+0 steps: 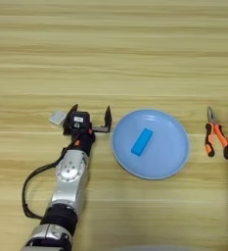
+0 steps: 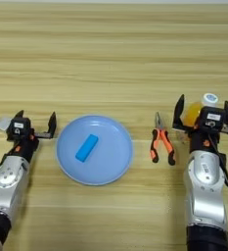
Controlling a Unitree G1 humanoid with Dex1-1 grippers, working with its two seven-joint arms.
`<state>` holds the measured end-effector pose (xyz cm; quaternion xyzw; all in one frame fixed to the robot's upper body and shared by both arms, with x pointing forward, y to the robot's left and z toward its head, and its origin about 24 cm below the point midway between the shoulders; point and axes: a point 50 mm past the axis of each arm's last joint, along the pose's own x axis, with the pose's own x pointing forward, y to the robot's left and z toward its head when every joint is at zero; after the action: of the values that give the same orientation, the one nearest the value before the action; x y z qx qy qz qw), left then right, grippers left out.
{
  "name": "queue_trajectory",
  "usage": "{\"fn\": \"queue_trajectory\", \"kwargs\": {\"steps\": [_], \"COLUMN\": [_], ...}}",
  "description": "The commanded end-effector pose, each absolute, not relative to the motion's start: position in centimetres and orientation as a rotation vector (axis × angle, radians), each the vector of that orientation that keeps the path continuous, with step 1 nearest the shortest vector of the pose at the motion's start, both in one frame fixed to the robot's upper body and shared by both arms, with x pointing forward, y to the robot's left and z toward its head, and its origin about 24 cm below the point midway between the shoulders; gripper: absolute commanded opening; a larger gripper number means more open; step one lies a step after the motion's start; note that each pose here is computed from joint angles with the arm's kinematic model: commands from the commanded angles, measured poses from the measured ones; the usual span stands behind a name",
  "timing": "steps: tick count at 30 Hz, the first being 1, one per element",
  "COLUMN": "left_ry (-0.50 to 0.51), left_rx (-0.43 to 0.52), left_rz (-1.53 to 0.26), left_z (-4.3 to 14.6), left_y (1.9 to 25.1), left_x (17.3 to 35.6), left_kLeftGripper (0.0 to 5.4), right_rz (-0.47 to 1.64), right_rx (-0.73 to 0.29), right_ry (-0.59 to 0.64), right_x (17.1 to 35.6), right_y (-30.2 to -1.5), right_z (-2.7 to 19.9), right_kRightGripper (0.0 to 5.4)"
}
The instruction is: Move the objects on the table
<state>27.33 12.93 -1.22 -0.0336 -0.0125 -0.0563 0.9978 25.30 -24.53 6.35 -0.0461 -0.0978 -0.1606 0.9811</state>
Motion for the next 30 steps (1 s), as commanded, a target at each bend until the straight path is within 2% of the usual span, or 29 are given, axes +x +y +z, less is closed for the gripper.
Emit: {"fn": "queue_trajectory", "kwargs": {"steps": [1, 20, 30], "left_ry": [-0.03, -0.031, -0.032], "left_rx": [-0.063, -0.066, -0.067], "left_rz": [-0.121, -0.122, -0.121], "left_z": [-1.1, -1.1, -1.0], "left_y": [12.8, 12.7, 12.6], "left_x": [27.6, 27.7, 27.7], "left_kLeftGripper": [5.39, 5.39, 5.4], "right_rz": [-0.326, -0.322, -0.322], "right_rx": [-0.082, -0.068, -0.066], "right_ry": [-0.18, -0.128, -0.112], "right_x": [25.6, 26.5, 26.7], "right_y": [-24.7, -25.2, -25.3], "right_z": [6.3, 4.9, 4.6], "right_kRightGripper": [5.4, 5.4, 4.42]}}
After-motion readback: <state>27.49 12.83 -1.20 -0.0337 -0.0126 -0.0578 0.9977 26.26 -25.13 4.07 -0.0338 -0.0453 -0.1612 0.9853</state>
